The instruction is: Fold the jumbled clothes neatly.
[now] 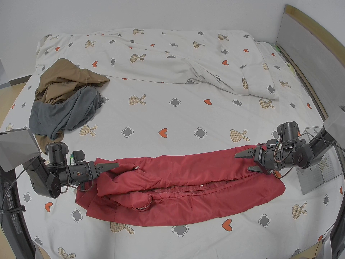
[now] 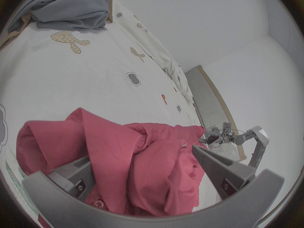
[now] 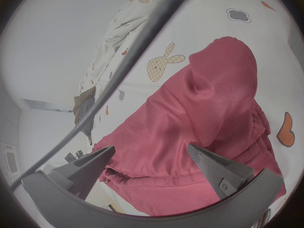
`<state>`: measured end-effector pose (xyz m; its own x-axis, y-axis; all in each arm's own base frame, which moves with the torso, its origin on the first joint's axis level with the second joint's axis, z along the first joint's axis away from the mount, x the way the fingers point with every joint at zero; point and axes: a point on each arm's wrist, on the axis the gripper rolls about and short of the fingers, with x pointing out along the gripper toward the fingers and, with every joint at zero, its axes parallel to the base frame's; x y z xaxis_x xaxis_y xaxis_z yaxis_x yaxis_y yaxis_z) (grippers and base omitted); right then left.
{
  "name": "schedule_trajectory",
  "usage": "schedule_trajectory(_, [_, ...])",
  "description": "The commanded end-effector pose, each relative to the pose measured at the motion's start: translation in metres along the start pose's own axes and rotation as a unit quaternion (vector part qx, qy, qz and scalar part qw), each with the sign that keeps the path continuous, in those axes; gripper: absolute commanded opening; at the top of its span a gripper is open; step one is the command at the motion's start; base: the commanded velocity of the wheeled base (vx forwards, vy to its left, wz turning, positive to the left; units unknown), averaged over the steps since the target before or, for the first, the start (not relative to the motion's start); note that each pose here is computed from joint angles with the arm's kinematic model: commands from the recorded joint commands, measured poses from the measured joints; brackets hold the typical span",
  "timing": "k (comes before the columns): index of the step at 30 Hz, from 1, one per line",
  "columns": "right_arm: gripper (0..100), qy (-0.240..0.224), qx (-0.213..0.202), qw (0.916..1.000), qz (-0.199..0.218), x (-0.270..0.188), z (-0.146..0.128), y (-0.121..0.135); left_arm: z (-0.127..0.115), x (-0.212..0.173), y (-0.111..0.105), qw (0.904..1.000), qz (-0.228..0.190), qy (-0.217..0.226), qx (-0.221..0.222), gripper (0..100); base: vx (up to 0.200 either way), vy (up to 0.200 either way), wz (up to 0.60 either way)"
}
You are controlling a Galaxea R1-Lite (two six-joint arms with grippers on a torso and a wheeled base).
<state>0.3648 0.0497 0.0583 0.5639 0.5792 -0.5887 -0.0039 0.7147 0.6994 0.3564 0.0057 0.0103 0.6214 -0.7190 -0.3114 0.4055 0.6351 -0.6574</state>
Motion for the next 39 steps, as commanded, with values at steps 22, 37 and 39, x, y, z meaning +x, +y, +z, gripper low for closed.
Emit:
schedule_trajectory(22, [100,0.005,0.002,1.0,-0.003,0.004,-0.002,-0.004,-0.003,0.014,0.005,0.9991,-0.006,0.011,-0.041,0,0.0,0.0,0.0])
schedule_trajectory(37, [100,0.02,0.008,0.9997,-0.012,0.013,-0.007,-0.013,0.021,0.002,-0.011,0.9993,-0.014,-0.02,-0.03,0,0.0,0.0,0.0])
schedule_trajectory(39, [100,0.021,0.009,0.9996,-0.013,0.015,-0.007,-0.014,0.028,0.002,-0.014,0.9992,-0.018,-0.028,-0.021,0,0.0,0.0,0.0])
